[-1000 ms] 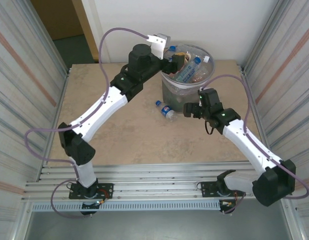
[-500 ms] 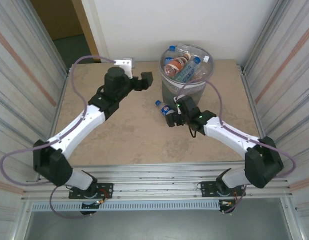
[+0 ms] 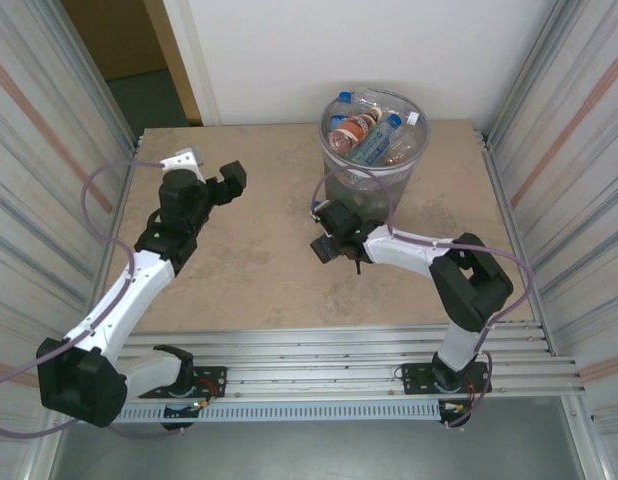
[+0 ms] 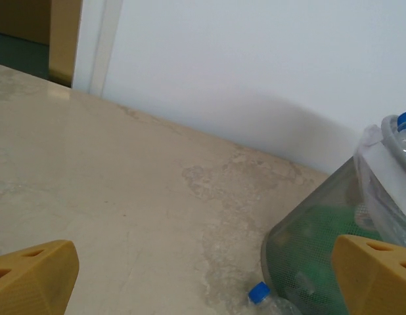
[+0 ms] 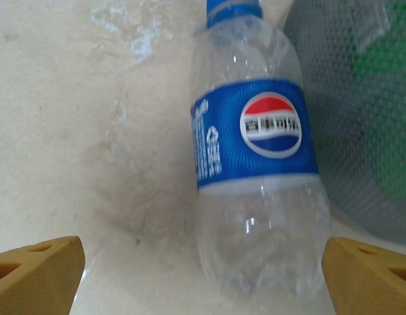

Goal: Put the plastic bottles in the bin

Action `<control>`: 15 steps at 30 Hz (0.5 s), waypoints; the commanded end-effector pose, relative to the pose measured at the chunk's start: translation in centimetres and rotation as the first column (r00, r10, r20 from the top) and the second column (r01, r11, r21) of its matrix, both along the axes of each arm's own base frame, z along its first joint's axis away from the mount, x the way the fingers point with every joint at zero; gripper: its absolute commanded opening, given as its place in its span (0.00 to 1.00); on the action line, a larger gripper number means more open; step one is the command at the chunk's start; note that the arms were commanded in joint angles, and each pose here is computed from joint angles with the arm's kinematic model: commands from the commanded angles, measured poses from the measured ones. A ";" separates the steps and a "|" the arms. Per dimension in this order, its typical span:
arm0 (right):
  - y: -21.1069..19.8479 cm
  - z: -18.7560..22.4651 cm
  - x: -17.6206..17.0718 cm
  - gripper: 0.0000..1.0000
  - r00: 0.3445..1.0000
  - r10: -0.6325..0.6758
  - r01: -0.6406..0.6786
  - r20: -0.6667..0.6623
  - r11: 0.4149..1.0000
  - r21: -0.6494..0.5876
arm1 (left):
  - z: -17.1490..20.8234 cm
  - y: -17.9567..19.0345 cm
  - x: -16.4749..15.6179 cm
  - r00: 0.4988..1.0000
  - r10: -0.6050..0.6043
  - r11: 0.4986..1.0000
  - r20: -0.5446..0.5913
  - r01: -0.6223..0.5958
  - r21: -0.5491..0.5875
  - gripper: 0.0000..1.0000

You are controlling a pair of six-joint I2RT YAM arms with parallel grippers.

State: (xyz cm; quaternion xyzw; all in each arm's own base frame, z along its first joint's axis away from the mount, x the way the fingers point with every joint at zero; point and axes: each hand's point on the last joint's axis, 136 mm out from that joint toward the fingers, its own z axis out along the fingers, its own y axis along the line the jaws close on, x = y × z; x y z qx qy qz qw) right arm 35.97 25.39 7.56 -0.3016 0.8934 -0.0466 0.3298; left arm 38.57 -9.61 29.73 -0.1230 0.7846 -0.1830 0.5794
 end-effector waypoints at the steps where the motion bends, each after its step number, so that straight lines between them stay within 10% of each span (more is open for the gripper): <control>1: 0.3 -0.2 1.4 0.91 0.999 0.030 -0.026 0.035 0.993 -0.114 | 0.7 1.1 -0.7 0.999 0.043 0.999 0.023 -0.042 -0.027 0.99; 15: 1.3 -3.6 4.7 0.89 1.000 0.026 -0.029 -0.016 0.974 -0.224 | -0.3 1.5 -0.8 0.999 0.049 0.999 -0.010 -0.049 -0.017 0.99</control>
